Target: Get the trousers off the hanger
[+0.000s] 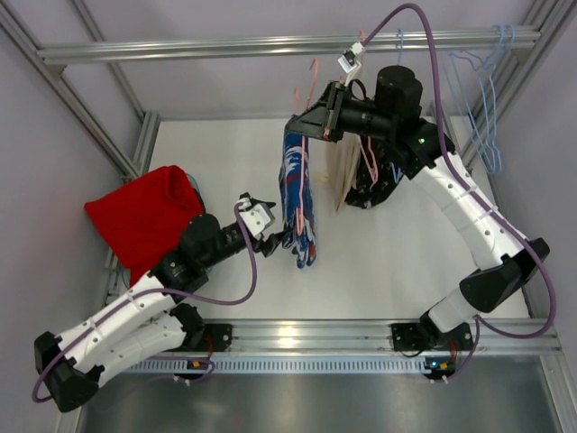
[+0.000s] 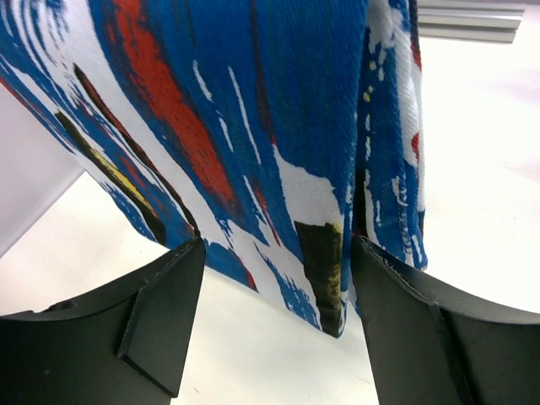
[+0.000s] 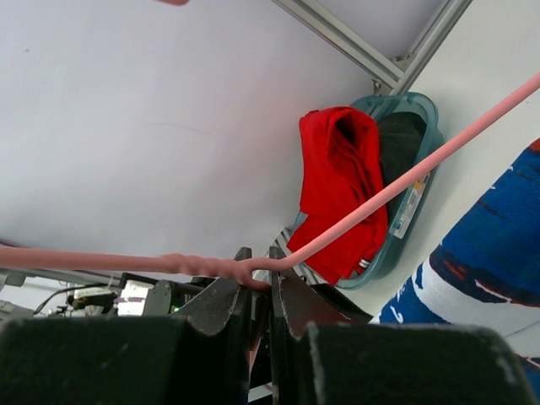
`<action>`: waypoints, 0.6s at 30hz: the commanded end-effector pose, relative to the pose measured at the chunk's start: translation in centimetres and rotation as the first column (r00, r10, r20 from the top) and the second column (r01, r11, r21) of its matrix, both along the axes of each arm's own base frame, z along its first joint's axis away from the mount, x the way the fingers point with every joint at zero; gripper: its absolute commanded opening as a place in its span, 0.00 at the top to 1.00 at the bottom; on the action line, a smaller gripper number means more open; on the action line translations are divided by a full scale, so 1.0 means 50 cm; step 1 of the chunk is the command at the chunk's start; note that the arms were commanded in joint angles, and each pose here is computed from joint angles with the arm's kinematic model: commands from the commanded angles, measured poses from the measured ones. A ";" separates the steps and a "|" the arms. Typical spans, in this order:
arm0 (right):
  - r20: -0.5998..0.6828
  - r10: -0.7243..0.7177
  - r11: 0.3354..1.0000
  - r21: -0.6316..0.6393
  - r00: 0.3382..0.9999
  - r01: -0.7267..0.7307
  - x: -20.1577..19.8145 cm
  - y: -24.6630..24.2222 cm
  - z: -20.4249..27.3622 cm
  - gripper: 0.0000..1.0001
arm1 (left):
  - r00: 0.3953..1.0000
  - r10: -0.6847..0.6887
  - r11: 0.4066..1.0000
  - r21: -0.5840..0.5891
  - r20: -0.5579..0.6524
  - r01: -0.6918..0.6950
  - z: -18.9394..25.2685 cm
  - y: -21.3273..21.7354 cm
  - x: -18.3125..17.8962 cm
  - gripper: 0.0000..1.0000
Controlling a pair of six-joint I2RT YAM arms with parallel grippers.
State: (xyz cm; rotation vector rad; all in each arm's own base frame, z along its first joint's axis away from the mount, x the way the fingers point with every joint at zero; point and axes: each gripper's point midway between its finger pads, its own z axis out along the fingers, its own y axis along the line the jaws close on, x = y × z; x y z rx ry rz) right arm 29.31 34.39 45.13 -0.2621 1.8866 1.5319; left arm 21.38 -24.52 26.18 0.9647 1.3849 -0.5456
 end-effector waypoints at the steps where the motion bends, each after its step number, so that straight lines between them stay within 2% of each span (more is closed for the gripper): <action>1: 0.165 0.010 0.988 0.148 0.986 -0.035 -0.030 -0.017 0.143 1.00 | 0.999 0.017 0.999 -0.040 0.039 -0.015 0.030 0.007 0.000 0.25; 8: 0.165 0.010 0.988 0.152 0.986 -0.035 -0.034 -0.017 0.146 1.00 | 0.999 0.023 0.998 -0.059 0.030 -0.021 0.053 -0.019 0.024 0.25; 12: 0.162 0.016 0.988 0.152 0.987 -0.041 -0.039 -0.015 0.144 1.00 | 0.991 0.134 0.988 -0.077 0.018 -0.133 0.061 -0.020 0.073 0.26; 15: 0.159 0.020 0.988 0.146 0.987 -0.043 -0.041 -0.014 0.138 1.00 | 0.975 0.216 0.971 -0.113 0.044 -0.210 0.088 -0.004 0.098 0.33; 16: 0.157 0.020 0.989 0.144 0.987 -0.043 -0.042 -0.016 0.135 1.00 | 0.975 0.218 0.970 -0.123 0.049 -0.211 0.095 -0.003 0.098 0.41; 18: 0.154 0.019 0.989 0.142 0.988 -0.041 -0.040 -0.016 0.130 1.00 | 0.976 0.213 0.968 -0.148 0.055 -0.203 0.111 -0.003 0.093 0.48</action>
